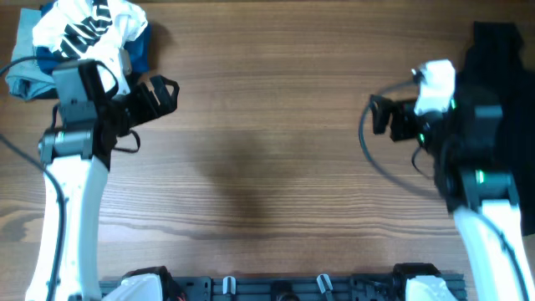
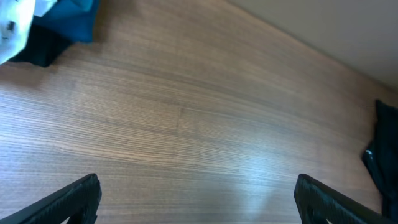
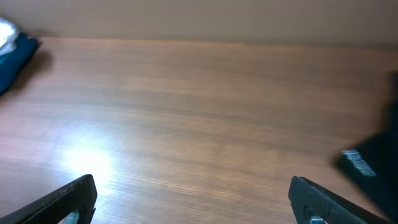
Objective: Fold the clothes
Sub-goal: 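Reach the right gripper to the black polo shirt and grasp it, then drag the shirt left toward the center with the right gripper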
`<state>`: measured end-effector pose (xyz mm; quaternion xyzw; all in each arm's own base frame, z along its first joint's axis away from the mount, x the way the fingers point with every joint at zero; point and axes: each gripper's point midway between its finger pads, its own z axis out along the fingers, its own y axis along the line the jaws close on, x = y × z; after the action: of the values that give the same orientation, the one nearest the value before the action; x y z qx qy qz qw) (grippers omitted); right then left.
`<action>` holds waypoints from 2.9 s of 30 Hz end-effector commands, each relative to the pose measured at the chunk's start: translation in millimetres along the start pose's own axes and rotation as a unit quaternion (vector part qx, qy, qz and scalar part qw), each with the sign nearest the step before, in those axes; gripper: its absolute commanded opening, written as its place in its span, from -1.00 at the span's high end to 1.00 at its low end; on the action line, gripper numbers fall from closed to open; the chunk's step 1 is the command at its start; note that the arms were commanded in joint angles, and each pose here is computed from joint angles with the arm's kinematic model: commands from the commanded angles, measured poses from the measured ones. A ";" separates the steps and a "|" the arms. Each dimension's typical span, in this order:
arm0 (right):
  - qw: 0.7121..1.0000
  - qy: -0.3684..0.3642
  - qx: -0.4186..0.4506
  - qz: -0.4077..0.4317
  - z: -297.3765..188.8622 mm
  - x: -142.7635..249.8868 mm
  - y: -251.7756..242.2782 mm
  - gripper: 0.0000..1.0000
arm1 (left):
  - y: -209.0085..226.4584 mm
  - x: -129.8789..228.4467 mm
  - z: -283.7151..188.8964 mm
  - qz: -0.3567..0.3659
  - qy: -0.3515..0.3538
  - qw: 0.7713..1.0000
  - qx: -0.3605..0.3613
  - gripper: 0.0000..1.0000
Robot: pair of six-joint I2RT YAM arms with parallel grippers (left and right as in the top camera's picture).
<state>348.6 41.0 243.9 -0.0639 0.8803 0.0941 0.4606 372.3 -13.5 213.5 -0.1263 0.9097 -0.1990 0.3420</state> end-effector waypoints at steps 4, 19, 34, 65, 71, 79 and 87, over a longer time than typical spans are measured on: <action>0.970 0.061 -0.217 0.087 60.6 10.6 56.7 -0.99 | 6.9 9.2 25.4 -0.012 0.043 0.999 0.001 -0.99; 0.942 0.129 0.258 0.172 127.5 83.3 -209.4 -0.81 | 6.3 12.4 25.4 -0.017 0.050 0.999 0.003 -0.99; 0.931 0.119 0.287 0.194 176.8 132.9 -259.5 -0.70 | 8.2 22.4 24.2 -0.044 0.070 0.997 -0.002 -0.99; 0.983 0.170 -0.068 0.010 255.9 60.2 93.8 0.91 | 9.7 7.6 25.7 -0.041 0.039 0.998 -0.008 -0.99; 0.962 0.147 -0.161 -0.162 218.5 32.8 236.2 0.91 | 11.7 7.0 25.7 -0.041 0.037 0.998 -0.013 -1.00; 0.931 0.145 -0.228 -0.244 179.2 68.1 332.8 0.91 | 13.2 9.1 25.5 -0.041 0.041 0.998 -0.017 -1.00; 0.938 0.176 -0.237 -0.182 158.7 46.6 301.1 -0.99 | 6.6 12.3 25.3 -0.043 0.050 0.998 0.001 -0.99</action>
<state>374.4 388.6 112.1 -0.3835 0.8680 0.1670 0.2675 377.0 -12.2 178.6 -0.1619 0.9225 -0.2029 0.2857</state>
